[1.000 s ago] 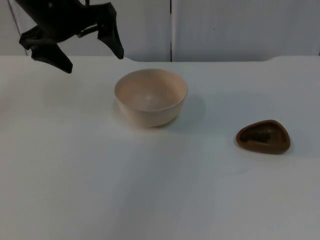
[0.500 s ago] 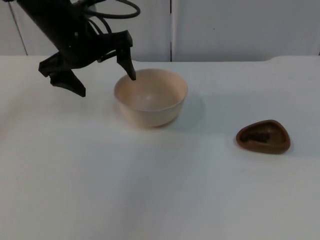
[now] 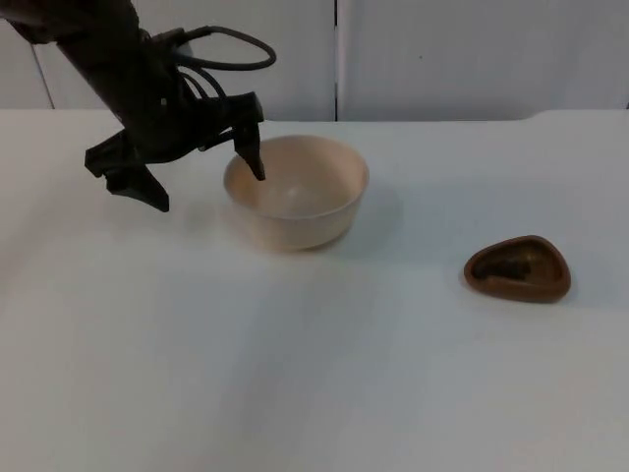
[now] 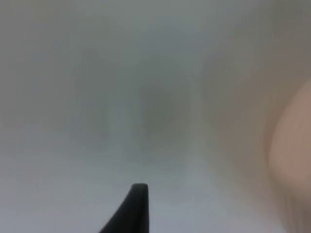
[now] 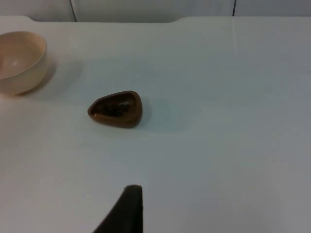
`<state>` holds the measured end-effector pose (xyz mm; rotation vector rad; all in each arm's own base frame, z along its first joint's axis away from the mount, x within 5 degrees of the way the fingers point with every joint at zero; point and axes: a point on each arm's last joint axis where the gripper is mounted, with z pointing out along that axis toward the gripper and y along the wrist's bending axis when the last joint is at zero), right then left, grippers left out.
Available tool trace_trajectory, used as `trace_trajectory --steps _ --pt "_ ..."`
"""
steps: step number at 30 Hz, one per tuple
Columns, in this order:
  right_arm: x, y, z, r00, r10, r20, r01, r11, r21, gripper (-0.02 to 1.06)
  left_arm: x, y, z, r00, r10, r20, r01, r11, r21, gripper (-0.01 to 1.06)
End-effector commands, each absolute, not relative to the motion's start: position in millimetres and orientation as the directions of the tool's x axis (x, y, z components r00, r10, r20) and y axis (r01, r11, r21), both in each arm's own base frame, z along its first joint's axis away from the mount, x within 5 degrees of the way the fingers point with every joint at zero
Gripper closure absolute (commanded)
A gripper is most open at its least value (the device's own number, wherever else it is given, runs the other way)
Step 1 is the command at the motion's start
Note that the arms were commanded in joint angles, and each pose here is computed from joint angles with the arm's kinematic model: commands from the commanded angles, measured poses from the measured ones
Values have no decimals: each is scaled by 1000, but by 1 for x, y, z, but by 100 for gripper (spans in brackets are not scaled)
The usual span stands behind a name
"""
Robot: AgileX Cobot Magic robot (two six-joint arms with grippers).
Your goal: Pick up the bowl with the left hand and pour the coffee beans from the cup into the bowl with the right hand.
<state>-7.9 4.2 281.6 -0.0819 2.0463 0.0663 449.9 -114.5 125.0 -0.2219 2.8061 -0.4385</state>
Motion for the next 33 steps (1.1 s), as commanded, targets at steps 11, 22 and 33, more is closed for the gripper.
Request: trace_trajectory --steps 11,22,33 --pt "-8 2 280 -457 -40 -888 -68 998 -10 -1 452 -129 123 -934 -174 -313 -72 947 -314 5" --pt "-7 2 280 -457 -41 -888 -67 998 -11 -1 450 -129 123 -941 -163 -295 -70 950 -304 10" --pt "-7 2 280 -457 -41 -888 -67 998 -11 -1 458 -124 137 -944 -111 -309 -44 975 -218 10"
